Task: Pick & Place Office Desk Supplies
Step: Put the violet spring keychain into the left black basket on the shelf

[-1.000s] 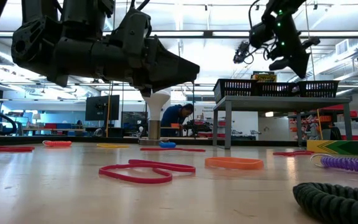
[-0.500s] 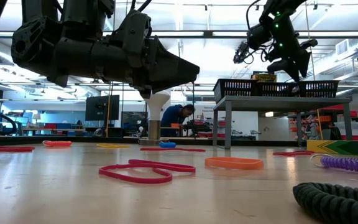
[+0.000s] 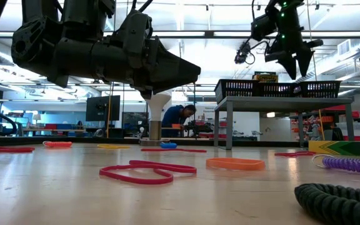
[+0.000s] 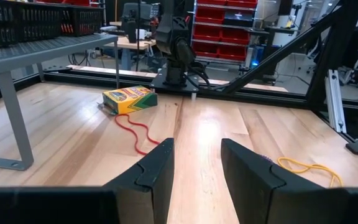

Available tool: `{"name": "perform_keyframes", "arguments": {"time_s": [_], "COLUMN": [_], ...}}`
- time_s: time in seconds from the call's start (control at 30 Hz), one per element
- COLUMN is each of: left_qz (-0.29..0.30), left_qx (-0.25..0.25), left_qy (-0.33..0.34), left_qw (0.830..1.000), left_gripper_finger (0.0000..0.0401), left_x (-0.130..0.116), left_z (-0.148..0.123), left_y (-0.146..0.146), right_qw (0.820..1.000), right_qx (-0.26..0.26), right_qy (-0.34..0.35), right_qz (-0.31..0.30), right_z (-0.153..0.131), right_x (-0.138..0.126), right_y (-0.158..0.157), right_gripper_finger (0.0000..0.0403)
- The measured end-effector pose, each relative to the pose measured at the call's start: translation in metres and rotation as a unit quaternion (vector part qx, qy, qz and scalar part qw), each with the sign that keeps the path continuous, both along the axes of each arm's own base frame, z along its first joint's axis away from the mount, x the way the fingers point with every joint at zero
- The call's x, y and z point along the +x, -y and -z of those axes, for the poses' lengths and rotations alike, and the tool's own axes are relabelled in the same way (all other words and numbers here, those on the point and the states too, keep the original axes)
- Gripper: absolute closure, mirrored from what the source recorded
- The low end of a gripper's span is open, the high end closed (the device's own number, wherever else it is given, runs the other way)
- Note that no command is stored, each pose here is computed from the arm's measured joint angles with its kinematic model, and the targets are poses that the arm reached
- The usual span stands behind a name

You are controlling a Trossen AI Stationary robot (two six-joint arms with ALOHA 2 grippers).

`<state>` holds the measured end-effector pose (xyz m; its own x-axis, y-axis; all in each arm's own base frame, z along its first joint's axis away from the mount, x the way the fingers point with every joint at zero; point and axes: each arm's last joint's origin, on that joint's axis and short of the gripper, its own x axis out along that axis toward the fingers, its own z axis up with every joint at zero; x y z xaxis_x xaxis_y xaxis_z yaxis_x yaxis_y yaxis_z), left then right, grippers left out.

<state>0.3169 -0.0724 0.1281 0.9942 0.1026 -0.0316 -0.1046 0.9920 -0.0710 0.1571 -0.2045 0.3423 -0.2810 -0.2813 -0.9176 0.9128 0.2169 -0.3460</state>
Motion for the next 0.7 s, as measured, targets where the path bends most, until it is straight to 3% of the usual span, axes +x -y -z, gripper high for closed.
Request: {"name": "perform_keyframes", "arguments": {"time_s": [0.13,0.27,0.4,0.57,0.7], "left_qz": [0.000,0.000,0.000,-0.004,-0.004], "left_qx": [0.000,0.000,0.003,-0.007,-0.007], "left_qy": [0.000,0.000,-0.011,-0.028,-0.031], "left_qw": [1.000,1.000,1.000,1.000,0.999], "left_gripper_finger": [0.0261,0.0261,0.0261,0.0265,0.0278], "left_x": [0.000,0.000,0.000,0.000,0.000], "left_z": [0.000,0.000,0.002,0.006,0.006], "left_y": [0.000,0.000,0.000,0.000,0.000], "right_qw": [1.000,0.999,0.993,0.973,0.952], "right_qx": [-0.013,-0.012,0.001,-0.034,-0.070], "right_qy": [0.014,0.033,0.059,0.069,0.117], "right_qz": [-0.003,-0.022,-0.104,-0.217,-0.273], "right_z": [-0.009,-0.017,-0.028,-0.037,-0.030], "right_x": [-0.006,-0.011,-0.011,-0.013,-0.020], "right_y": [-0.008,-0.016,-0.035,-0.086,-0.120], "right_gripper_finger": [0.0249,0.0316,0.0391,0.0395,0.0396]}}
